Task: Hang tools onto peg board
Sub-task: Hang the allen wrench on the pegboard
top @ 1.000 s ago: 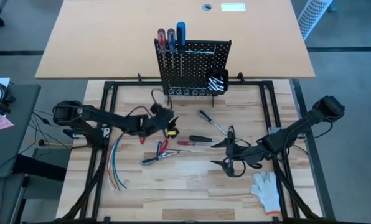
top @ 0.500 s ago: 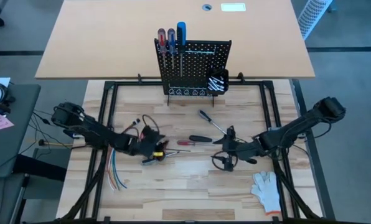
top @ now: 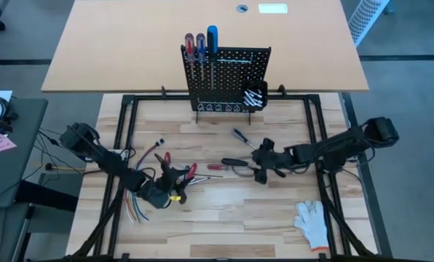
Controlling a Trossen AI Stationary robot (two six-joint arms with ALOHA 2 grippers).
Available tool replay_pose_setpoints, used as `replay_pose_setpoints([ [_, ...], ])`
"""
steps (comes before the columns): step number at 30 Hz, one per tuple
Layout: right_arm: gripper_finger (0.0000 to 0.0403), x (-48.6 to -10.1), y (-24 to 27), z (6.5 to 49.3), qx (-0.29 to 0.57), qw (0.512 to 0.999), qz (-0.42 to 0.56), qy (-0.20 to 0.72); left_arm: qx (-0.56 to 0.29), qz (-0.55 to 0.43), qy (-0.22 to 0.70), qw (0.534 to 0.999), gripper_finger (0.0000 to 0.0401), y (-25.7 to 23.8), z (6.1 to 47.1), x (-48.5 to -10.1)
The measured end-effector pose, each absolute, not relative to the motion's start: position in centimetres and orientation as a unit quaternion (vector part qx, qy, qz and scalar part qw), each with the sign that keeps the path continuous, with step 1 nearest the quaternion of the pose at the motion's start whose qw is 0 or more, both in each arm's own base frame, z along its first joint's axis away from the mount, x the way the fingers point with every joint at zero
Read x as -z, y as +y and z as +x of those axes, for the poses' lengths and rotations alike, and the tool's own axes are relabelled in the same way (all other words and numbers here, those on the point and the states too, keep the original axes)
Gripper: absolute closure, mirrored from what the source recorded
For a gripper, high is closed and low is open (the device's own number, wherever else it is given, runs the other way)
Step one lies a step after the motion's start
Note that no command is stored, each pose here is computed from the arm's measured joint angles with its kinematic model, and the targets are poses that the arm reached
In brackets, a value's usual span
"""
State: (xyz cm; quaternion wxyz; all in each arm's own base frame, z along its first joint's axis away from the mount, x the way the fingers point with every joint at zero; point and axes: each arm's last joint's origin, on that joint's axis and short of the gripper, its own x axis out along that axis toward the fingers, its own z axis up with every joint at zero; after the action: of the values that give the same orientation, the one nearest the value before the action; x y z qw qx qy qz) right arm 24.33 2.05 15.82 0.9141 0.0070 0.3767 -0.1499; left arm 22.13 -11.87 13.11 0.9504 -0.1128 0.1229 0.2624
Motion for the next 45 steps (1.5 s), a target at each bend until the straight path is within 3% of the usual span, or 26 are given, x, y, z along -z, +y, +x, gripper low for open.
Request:
replay_pose_setpoints([
  [4, 0.0101, -16.0, 0.0, 24.3, 0.168, 0.909, 0.010, 0.382, -0.257, -0.113, 0.109, 0.954, 0.0251, -12.8, 22.4, -12.1],
  [10, 0.0101, -16.1, 2.0, 26.7, 0.049, 0.953, -0.023, 0.297, -0.246, -0.074, 0.111, 0.960, 0.0251, -13.8, 23.6, -11.3],
  [13, 0.0101, -16.0, 3.6, 27.7, 0.016, 0.968, -0.047, 0.245, -0.233, -0.050, 0.111, 0.965, 0.0251, -14.4, 23.9, -12.0],
  [17, 0.0101, -16.8, 4.9, 28.2, 0.040, 0.975, -0.073, 0.206, -0.213, -0.030, 0.095, 0.972, 0.0251, -15.3, 23.5, -14.0],
  [24, 0.0101, -18.4, 5.9, 28.5, 0.022, 0.982, -0.064, 0.178, -0.192, -0.001, 0.101, 0.976, 0.0251, -16.0, 21.3, -16.5],
  [34, 0.0101, -18.5, 7.3, 30.3, -0.027, 0.975, -0.067, 0.210, -0.082, -0.041, 0.248, 0.965, 0.0251, -16.0, 17.1, -16.6],
  [45, 0.0101, -18.2, 7.4, 30.7, -0.027, 0.972, -0.070, 0.224, -0.108, -0.101, 0.416, 0.897, 0.0250, -14.5, 14.3, -14.9],
])
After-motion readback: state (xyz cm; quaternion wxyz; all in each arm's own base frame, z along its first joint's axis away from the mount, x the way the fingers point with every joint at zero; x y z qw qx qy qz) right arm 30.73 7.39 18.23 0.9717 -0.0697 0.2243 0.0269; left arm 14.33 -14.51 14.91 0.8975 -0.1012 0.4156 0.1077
